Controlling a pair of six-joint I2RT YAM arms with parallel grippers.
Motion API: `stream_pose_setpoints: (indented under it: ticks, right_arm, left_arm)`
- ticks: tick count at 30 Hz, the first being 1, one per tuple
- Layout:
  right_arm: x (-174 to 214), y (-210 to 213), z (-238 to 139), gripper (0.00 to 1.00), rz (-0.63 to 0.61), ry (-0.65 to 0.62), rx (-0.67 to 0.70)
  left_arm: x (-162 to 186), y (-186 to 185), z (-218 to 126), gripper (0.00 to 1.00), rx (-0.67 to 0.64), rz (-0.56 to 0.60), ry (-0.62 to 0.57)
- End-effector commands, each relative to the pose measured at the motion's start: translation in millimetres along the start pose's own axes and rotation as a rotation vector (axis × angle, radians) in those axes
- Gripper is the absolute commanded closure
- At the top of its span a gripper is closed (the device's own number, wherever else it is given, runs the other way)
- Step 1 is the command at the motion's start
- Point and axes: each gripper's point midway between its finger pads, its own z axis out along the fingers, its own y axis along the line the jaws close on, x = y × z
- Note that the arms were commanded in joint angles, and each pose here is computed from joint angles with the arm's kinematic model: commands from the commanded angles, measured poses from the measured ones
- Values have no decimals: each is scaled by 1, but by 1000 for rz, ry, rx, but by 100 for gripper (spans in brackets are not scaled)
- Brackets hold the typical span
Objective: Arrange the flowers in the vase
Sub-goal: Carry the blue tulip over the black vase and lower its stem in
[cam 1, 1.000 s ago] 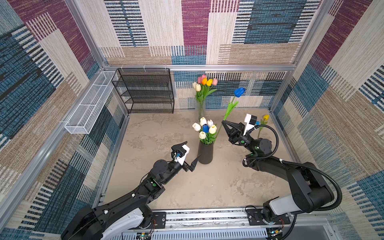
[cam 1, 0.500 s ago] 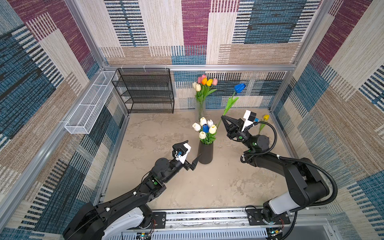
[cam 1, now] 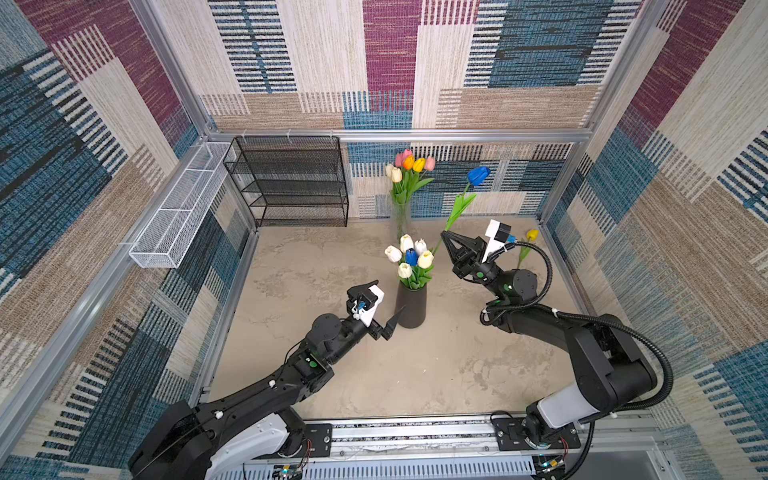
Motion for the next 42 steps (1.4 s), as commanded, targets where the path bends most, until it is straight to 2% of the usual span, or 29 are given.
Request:
stream_pose_setpoints:
  ticks: [1, 8, 15, 29, 42]
  right_arm:
    - [-64, 62, -12, 100, -183, -265, -231]
    - [-52, 63, -10, 100, -151, -241, -236]
    - [-33, 57, -14, 100, -171, -194, -207]
    - [30, 43, -9, 100, -369, 60, -125]
    - [72, 20, -15, 100, -351, 201, -80]
  left_arm:
    - [-12, -1, 0, 4, 11, 6, -39]
    - [-13, -3, 4, 4, 22, 7, -39]
    - [-9, -2, 2, 4, 18, 1, -34]
    - [-1, -2, 5, 4, 10, 4, -29]
    - [2, -2, 4, 4, 6, 9, -23]
